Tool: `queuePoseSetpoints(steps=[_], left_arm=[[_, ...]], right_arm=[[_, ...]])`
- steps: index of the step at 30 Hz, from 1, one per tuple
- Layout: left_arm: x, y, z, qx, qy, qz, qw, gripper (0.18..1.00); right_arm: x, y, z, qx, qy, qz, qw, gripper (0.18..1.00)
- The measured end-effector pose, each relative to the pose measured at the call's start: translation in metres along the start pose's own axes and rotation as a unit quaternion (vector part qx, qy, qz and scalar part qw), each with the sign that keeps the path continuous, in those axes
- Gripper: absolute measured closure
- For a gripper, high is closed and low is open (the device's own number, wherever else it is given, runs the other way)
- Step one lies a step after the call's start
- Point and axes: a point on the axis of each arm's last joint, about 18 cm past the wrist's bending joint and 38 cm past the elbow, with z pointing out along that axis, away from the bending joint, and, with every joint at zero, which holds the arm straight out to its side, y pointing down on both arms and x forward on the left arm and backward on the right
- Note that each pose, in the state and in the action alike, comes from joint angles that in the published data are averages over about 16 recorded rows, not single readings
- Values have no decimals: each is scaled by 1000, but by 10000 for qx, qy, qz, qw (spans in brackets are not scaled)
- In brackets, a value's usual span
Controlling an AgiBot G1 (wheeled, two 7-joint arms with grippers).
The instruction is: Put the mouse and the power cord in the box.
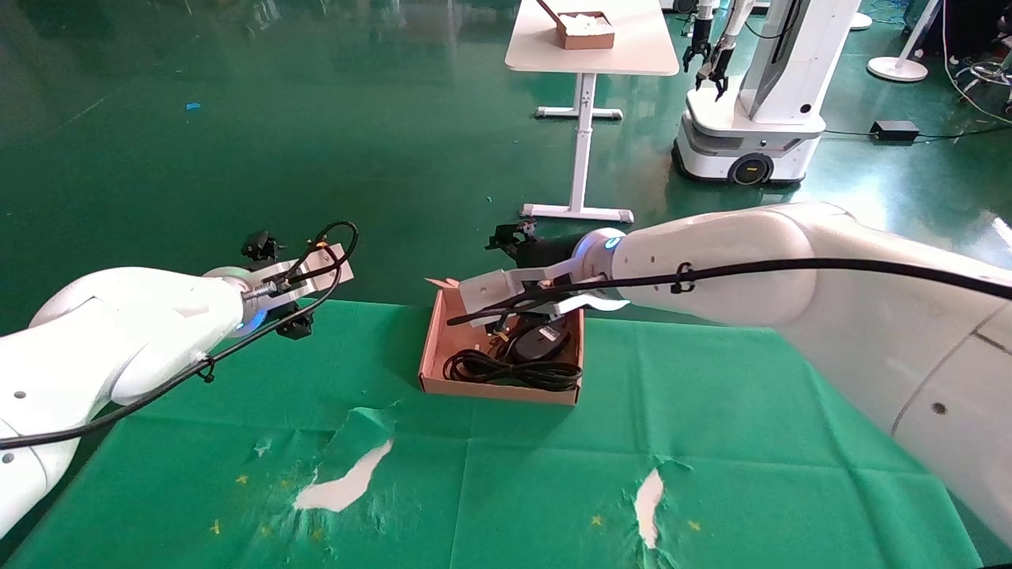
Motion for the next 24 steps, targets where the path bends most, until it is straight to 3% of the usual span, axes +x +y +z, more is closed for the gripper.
queuePoseSetpoints(steps=[7,13,18,24], left_arm=[[0,0,0,0,0,1,10000,184],[0,0,0,0,0,1,10000,184],[0,0,0,0,0,1,10000,184],[0,0,0,0,0,1,10000,184]], right_arm=[[-13,1,-2,166,-112,348,9992,403],[-37,2,-7,513,-325,1058,9925,298],[-61,3,-18,917,-533,1830,9774,242],[-85,4,-36,1417,-728,2691,9499,199]])
